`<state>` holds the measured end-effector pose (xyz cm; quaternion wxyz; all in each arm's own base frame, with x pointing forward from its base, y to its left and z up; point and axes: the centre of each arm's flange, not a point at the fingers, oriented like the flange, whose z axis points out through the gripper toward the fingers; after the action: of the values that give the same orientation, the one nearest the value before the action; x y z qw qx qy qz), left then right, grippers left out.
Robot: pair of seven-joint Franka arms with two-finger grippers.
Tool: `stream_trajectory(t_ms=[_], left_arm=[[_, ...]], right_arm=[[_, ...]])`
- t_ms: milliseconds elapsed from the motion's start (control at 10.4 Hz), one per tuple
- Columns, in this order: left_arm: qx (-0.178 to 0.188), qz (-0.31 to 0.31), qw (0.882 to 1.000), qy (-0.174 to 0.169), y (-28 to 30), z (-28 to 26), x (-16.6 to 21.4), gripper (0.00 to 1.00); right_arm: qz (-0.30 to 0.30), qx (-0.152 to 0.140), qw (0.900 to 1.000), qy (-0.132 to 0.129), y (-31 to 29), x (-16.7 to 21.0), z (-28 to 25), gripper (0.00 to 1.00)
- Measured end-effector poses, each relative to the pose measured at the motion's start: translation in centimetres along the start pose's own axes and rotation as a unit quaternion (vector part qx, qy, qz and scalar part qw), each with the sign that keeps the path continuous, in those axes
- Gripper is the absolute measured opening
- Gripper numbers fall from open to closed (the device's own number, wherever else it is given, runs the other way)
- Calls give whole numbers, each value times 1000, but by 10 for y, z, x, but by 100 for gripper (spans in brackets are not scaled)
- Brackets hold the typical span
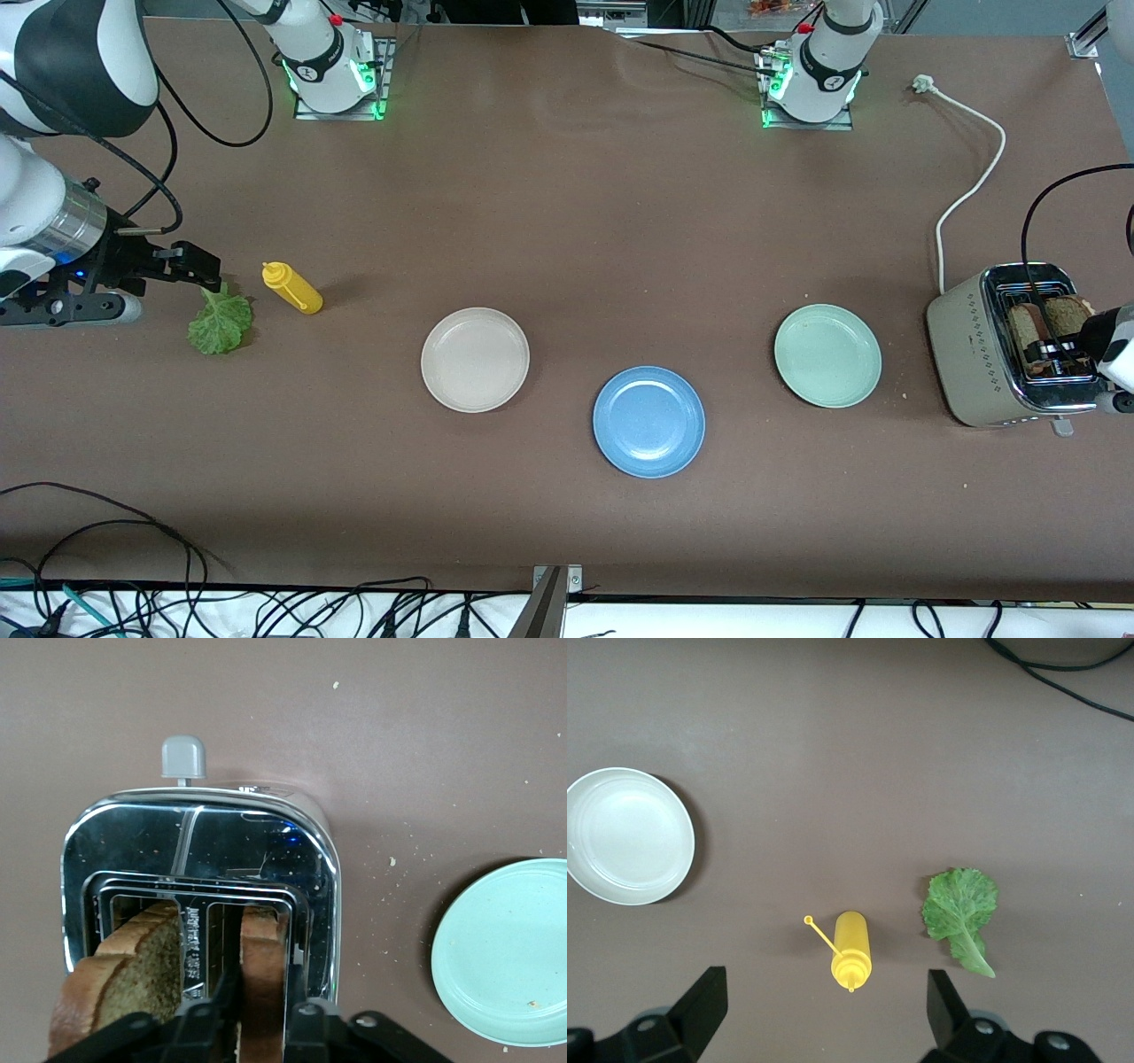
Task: Make sandwich in blue plate with both arms
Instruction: 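Lower the left gripper over the toaster onto a bread slice, then grasp the bread slice with the left gripper and lift it out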
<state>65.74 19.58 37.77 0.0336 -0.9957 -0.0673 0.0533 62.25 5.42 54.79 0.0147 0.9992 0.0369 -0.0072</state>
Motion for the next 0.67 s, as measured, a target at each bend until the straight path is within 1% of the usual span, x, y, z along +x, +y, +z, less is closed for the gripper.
stream_trajectory(t_ms=[96, 192, 479, 671], left_arm=[[1, 0, 1000, 1, -1, -1, 0, 14], [1, 0, 1000, 1, -1, -1, 0, 12], [1, -3, 1000, -2, -4, -9, -3, 12], [2, -5, 1000, -4, -6, -40, -13, 11]], right_arm=[[0, 0, 1000, 0, 0, 0, 0, 100], [0, 0, 1000, 0, 0, 0, 0, 100], [0, 0, 1000, 0, 0, 0, 0, 100], [0, 0, 1000, 0, 0, 0, 0, 100]])
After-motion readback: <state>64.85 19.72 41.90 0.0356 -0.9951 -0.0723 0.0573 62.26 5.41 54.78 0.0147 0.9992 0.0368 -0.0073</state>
